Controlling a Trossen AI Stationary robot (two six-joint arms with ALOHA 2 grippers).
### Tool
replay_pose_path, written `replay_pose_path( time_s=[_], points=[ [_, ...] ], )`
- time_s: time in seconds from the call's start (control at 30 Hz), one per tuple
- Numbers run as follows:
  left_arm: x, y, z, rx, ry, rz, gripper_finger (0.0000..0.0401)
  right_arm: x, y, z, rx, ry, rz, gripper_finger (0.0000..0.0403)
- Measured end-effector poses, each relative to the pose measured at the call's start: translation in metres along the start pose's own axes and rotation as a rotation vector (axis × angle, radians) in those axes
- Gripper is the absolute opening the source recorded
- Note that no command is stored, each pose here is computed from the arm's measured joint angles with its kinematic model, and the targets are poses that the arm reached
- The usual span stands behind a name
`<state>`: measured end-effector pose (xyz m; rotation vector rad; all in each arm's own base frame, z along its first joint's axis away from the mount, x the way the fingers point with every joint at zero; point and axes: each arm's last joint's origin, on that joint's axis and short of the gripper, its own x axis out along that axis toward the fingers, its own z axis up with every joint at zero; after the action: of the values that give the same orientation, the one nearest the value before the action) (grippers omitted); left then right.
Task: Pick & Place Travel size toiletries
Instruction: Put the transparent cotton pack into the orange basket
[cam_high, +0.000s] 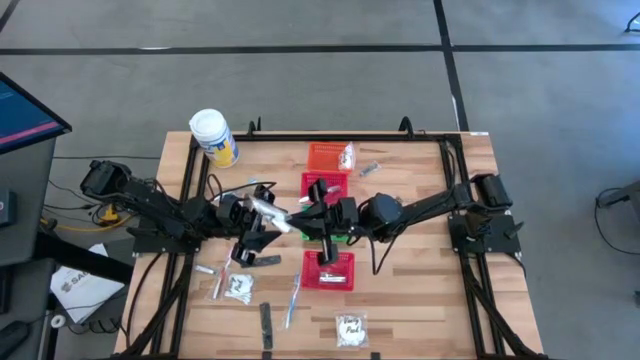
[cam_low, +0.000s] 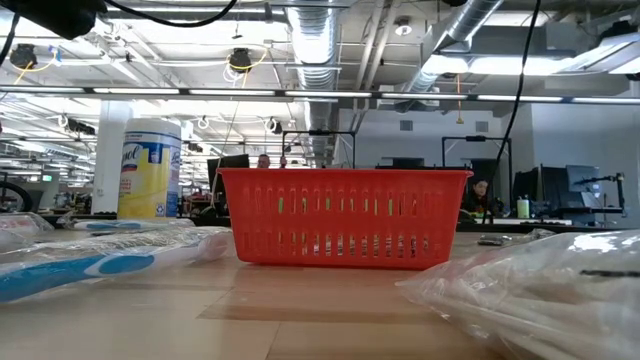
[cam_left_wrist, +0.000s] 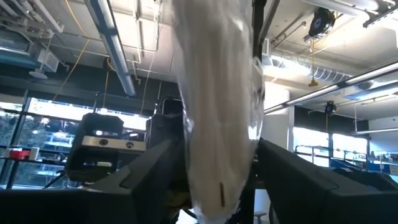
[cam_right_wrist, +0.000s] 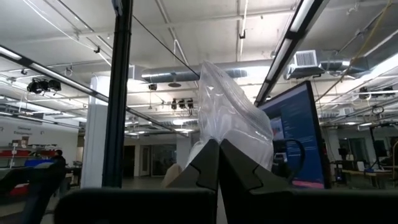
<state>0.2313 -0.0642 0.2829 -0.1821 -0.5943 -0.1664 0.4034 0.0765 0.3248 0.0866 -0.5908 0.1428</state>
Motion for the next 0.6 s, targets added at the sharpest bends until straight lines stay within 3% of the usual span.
replay_pose_path(
  time_s=[0.4,0.47,0.6],
  points=[
    [-0.0003,-0.0030,-0.0010,-0.004,0.012,-0.049,0.0027,0.0003,-0.0004,0.0012,-0.028,0.014,0.024,0.0000],
    [-0.0004,-0.0030,-0.0014,-0.005,0.016,-0.050,0.0016,0.0002,-0.0002,-0.0005,-0.028,0.032,0.028,0.0002],
    [-0.0005,-0.0030,-0.0021,-0.011,0.024,-0.050,0.0031,0.0006,0.0045,0.0063,-0.022,0.094,0.040,0.0019]
  ],
)
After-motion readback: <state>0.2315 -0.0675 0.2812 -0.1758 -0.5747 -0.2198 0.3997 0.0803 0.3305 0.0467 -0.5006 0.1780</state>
